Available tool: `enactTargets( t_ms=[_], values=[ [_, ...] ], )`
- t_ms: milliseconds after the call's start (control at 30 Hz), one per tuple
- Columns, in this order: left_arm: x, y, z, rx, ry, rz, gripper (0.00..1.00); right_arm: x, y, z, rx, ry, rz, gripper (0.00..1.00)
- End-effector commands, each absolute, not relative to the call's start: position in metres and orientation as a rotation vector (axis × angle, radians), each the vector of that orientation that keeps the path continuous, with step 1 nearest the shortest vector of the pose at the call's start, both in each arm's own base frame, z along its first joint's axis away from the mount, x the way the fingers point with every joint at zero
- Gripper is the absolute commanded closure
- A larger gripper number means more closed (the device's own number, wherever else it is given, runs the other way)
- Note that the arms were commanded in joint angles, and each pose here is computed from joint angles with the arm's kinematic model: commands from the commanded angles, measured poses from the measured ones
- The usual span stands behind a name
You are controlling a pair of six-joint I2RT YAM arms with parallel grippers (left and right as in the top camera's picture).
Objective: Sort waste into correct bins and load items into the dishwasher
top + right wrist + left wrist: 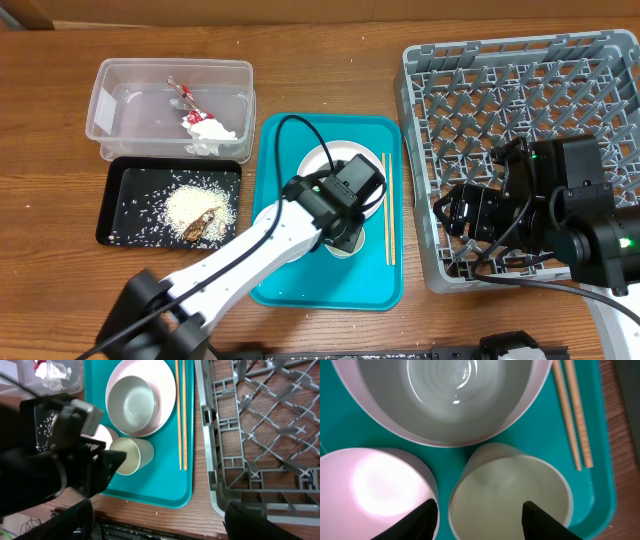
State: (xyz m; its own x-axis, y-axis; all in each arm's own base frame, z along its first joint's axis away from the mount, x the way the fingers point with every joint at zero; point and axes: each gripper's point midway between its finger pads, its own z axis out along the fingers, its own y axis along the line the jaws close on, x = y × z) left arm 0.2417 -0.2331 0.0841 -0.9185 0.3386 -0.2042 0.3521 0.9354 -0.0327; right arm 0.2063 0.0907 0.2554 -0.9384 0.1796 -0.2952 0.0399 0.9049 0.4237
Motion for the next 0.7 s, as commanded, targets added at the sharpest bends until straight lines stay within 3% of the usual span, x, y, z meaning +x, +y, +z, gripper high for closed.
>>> enactTargets(
  t_ms=[0, 67, 167, 333, 433, 533, 667],
  values=[
    [0.247, -0.228, 0.074, 0.485, 2.904, -0.053, 0.49, 0.205, 0.091, 0.26, 0.146, 2.72, 0.607, 0.14],
    [0.248, -0.23, 0.074, 0.481, 2.906, -0.07, 0.65, 0.205, 0.091, 0.26, 0.146, 2.721, 0.607, 0.14],
    [0.243, -0.233, 0.074, 0.488, 2.928, -0.11, 0.96, 0.205, 0.091, 0.26, 0.146, 2.721, 0.607, 0.14],
    [0.239, -0.23, 0.092, 0.454, 2.974, -0.188, 0.96, 0.205, 0.091, 0.26, 0.143, 2.72, 0.606, 0.14],
    [0.247, -0.223, 0.126, 0.362, 2.959, -0.321, 0.96, 0.205, 0.091, 0.26, 0.12, 2.718, 0.602, 0.14],
    [0.258, -0.219, 0.169, 0.3, 2.868, -0.601, 0.96, 0.206, 0.093, 0.261, 0.111, 2.712, 0.615, 0.14],
    [0.266, -0.206, 0.234, 0.285, 2.653, -1.084, 0.96, 0.205, 0.119, 0.276, -0.108, 2.636, 0.806, 0.13]
  ],
)
